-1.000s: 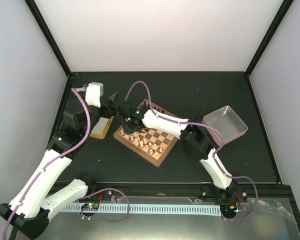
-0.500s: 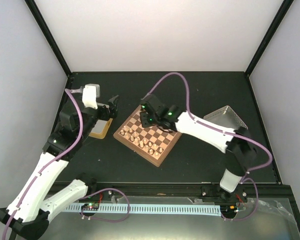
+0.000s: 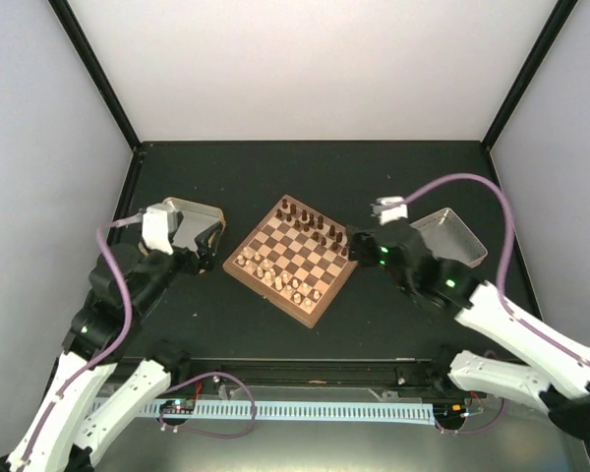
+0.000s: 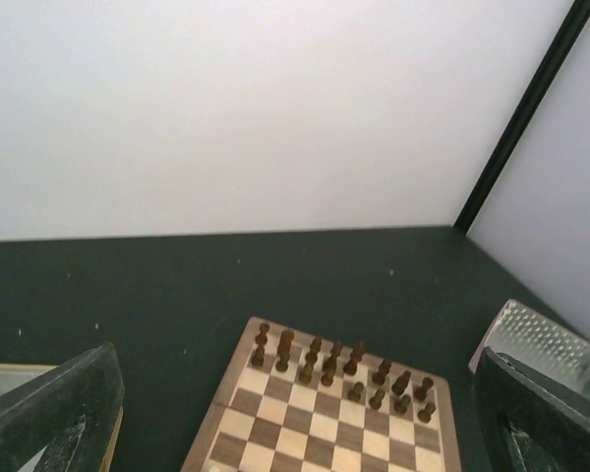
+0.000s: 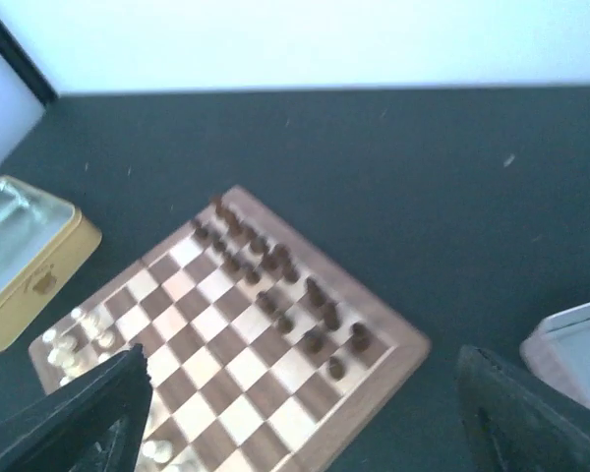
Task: Set up the chess pieces on the board
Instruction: Reset both arms
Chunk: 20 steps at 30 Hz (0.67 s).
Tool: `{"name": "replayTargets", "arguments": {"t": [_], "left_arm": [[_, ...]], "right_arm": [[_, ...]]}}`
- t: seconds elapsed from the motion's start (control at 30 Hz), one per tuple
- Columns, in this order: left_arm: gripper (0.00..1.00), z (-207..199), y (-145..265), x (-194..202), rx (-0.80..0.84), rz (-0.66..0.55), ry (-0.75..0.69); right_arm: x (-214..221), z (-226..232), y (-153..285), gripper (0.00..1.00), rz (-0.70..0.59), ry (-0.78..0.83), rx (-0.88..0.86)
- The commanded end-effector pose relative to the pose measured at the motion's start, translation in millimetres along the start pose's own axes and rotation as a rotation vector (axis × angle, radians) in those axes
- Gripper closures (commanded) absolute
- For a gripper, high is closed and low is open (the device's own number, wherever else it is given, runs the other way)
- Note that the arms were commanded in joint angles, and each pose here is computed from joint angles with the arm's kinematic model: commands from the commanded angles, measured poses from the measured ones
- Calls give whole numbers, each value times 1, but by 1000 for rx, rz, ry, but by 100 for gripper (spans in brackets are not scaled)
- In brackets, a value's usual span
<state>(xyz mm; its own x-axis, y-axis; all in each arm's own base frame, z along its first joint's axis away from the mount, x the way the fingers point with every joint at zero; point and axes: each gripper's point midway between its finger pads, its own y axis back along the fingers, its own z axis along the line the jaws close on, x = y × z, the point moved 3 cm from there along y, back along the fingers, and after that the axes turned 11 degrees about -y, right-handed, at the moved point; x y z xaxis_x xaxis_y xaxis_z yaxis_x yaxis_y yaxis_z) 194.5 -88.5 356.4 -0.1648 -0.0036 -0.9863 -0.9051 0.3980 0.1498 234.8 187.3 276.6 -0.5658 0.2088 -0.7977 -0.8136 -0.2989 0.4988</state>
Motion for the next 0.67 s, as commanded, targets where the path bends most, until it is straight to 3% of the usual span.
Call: {"name": "replayTargets", "arguments": {"t": [0.0, 0.33, 0.63], "left_arm": [[1, 4, 27, -9, -19, -50, 10], [1, 9, 74, -26, -48, -122, -3], [1, 10, 78, -26, -60, -115, -12]], "right_arm": [[-26, -38, 43, 12, -189, 11, 74], [-59, -70, 121, 9, -376, -70, 29], [-64, -77, 133, 9, -415, -107, 25]]}}
